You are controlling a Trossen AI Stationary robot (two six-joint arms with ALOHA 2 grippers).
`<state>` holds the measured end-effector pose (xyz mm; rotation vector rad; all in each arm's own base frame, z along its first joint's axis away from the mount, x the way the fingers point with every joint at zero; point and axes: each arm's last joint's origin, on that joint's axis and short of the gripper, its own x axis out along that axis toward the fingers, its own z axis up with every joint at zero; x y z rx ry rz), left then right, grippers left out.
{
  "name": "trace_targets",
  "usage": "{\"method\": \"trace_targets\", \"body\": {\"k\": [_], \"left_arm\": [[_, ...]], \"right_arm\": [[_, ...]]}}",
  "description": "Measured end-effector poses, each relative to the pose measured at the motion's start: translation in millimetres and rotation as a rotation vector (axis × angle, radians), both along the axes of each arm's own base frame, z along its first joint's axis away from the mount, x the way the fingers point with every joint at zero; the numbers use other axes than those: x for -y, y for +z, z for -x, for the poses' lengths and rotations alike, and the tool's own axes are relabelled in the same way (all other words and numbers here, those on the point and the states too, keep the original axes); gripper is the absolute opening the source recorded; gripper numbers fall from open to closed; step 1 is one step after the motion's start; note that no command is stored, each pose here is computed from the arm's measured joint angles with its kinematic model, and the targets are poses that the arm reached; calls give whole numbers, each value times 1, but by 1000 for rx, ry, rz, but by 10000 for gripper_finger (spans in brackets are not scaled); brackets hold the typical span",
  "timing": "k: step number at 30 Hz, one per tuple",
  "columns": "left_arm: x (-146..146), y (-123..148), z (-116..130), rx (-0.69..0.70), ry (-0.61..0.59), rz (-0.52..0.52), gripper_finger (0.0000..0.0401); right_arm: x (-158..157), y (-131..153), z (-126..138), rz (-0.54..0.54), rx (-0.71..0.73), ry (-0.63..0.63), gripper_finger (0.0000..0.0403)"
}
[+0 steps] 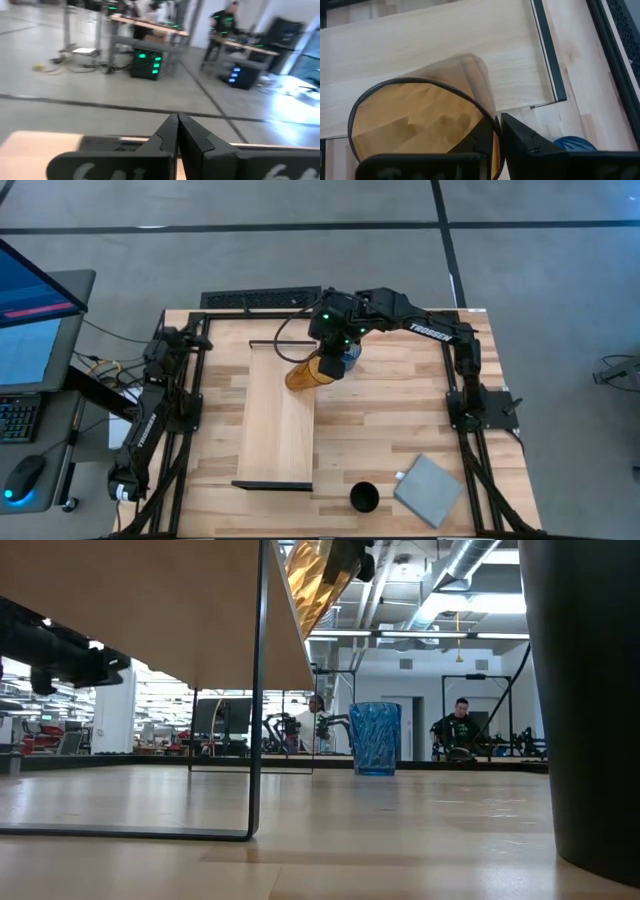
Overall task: Stack small to large cups/mugs on shelf
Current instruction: Put the brown cup on the shelf
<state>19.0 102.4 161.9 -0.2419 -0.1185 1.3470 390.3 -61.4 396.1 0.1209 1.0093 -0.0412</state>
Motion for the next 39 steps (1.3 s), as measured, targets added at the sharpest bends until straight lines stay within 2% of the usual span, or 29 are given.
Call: {"method": "trace_targets", "body": {"k": [5, 7, 13, 18, 24, 30, 35, 39], "left_arm": [[2, 11, -5, 29, -173, -71, 0], [3, 20, -7, 77, -247, -129, 0], [13, 42, -12, 212, -546, -272, 0], [22, 49, -19, 329, -811, -225, 0], [31, 51, -31, 386, -1046, -143, 0], [40, 78, -43, 366, -1190, -143, 0], [35, 101, -61, 267, -1199, -98, 0], [27, 107, -82, 172, -1218, -60, 0]], "right_arm": [[-1, 1, -2, -18, 24, 33, 56], [-1, 2, -3, -22, 37, 40, 56], [-1, 3, -4, -22, 53, 42, 56], [-1, 3, -4, -24, 54, 43, 56], [-1, 4, -4, -24, 64, 42, 56], [-1, 4, -5, -23, 70, 41, 56], [0, 4, -6, -21, 84, 42, 56], [0, 5, -7, -19, 93, 42, 56]]}}
